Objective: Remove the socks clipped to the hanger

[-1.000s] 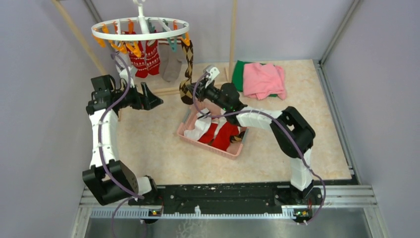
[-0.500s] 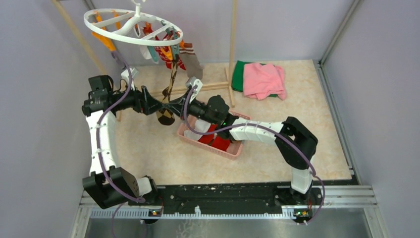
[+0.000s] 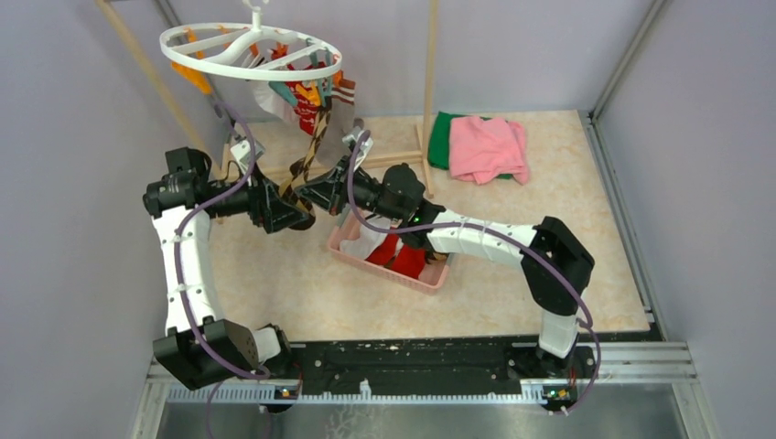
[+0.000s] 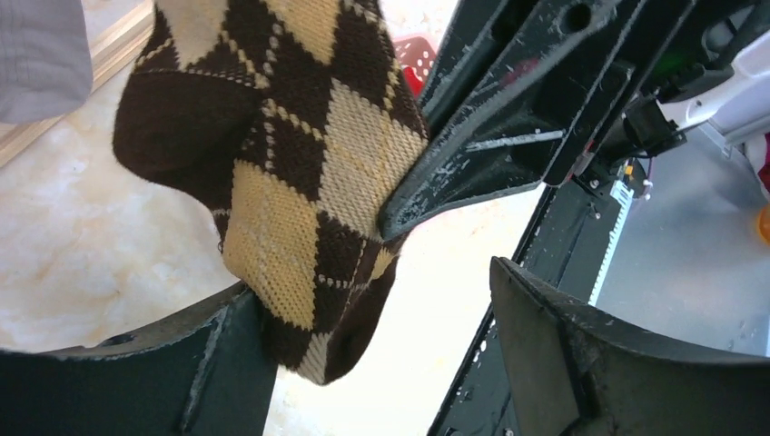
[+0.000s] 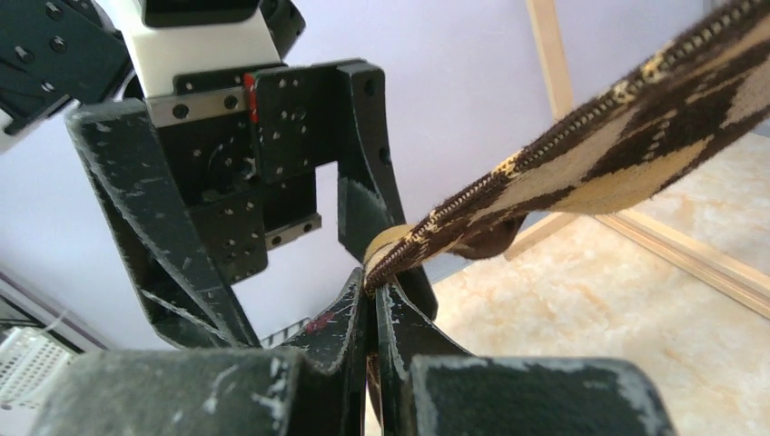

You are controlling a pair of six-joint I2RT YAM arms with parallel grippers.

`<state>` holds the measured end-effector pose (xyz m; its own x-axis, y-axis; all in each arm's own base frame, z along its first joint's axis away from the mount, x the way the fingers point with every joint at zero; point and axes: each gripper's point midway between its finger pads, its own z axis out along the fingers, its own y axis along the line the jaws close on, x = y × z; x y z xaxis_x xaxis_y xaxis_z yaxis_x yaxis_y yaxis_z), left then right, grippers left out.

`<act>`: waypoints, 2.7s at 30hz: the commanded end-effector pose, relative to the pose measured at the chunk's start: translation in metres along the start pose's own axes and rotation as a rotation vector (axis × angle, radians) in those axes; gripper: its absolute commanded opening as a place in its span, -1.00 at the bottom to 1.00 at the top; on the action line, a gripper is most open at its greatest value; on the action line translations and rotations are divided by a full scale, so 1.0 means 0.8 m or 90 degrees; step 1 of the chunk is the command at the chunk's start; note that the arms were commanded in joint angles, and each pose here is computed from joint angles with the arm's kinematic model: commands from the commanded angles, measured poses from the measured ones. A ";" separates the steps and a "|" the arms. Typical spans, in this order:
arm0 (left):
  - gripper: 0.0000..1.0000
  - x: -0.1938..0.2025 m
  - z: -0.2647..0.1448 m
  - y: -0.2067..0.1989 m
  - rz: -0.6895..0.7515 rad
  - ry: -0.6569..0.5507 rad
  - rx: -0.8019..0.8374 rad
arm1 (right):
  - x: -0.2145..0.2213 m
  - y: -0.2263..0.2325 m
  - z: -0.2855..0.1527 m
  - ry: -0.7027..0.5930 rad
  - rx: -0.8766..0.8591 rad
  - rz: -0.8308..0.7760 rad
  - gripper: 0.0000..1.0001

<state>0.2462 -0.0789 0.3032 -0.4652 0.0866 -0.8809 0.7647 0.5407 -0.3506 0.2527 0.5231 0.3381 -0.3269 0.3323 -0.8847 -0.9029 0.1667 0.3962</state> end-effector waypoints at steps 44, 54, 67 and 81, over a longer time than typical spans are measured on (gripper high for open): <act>-1.00 -0.021 0.006 0.024 0.024 -0.046 -0.031 | -0.217 -0.157 0.009 -0.011 0.170 -0.094 0.23; -1.00 -0.013 0.011 0.037 0.010 -0.044 -0.036 | -0.220 -0.129 0.010 -0.027 0.140 -0.089 0.28; -1.00 -0.005 0.013 0.035 0.006 -0.042 -0.037 | -0.233 -0.119 0.026 -0.041 0.124 -0.113 0.25; -1.00 -0.005 0.013 0.033 0.008 -0.042 -0.036 | -0.228 -0.137 0.034 -0.031 0.149 -0.111 0.15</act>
<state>0.2745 -0.0705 0.2871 -0.4717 0.0304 -0.8812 0.7144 0.5990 -0.3618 0.4194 0.4694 0.4585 -0.1657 0.3229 -0.9318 -0.8553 0.4233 0.2988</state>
